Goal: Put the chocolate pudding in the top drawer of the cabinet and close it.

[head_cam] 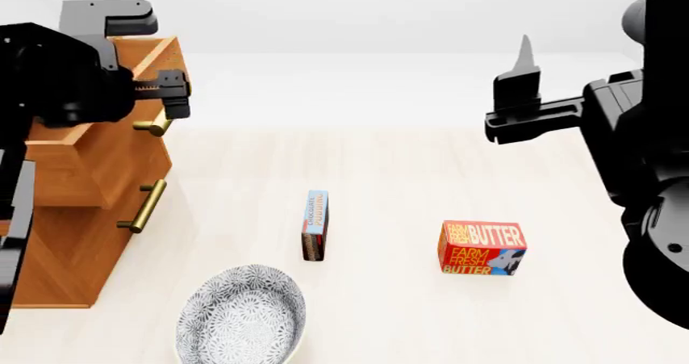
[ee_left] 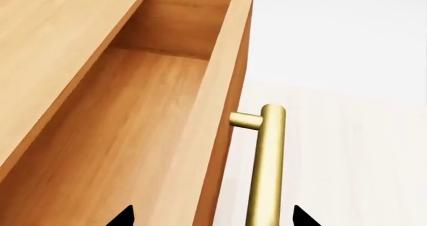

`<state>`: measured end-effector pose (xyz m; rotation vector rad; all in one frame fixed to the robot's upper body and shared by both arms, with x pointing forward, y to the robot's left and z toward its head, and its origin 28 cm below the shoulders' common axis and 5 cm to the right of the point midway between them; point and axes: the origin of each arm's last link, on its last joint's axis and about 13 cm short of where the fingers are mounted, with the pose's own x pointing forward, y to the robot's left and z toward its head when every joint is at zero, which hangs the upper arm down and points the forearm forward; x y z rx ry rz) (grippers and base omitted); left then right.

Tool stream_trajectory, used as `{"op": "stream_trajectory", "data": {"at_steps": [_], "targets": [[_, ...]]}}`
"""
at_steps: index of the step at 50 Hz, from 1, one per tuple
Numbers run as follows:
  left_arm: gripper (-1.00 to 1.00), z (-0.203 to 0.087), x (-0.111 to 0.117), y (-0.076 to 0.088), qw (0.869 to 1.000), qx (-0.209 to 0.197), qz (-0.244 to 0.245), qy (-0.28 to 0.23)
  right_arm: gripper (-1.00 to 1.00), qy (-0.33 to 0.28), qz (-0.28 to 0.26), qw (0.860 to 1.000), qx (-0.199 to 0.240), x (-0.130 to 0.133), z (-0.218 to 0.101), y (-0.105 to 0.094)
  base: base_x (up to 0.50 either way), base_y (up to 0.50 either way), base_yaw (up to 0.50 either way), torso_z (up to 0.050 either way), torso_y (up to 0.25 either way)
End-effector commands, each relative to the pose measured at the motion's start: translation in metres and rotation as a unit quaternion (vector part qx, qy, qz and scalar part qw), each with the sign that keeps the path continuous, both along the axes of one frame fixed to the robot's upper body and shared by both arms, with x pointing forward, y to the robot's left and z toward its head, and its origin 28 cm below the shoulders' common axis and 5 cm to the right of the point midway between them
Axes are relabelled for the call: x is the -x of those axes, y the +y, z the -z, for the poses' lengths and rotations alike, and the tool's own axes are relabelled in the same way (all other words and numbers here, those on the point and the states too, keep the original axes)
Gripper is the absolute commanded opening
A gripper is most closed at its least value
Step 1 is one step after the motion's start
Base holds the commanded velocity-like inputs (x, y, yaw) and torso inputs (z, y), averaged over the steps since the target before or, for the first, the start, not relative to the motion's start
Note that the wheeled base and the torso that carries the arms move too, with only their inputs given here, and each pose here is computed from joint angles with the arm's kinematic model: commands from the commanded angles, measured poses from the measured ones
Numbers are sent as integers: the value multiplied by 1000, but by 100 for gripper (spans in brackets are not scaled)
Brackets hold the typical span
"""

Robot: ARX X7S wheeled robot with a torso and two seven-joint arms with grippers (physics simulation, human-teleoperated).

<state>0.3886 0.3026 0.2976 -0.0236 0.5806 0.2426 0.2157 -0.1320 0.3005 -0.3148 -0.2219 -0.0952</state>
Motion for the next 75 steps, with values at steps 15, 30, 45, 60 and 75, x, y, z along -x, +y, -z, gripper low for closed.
{"op": "stream_trajectory", "data": {"at_steps": [15,30,45,60,75], "targets": [[100,36,-6,-20,997,-5,65,30,100,8,0,1000,-3,-7,5,0,0,0,0,0,0],[100,51,1,-46,992,-7,123,40,100,11,3,1000,-7,-11,6,-1,2,0,-3,0,0],[100,57,15,-75,980,-11,193,44,100,10,5,1000,-9,-10,6,-3,1,0,-3,0,0],[100,52,23,-87,969,47,241,28,100,10,1,1000,-8,-10,8,-2,0,0,0,0,0],[100,50,26,-96,956,112,271,14,100,12,0,1000,-7,-11,9,0,0,0,0,0,1]]}}
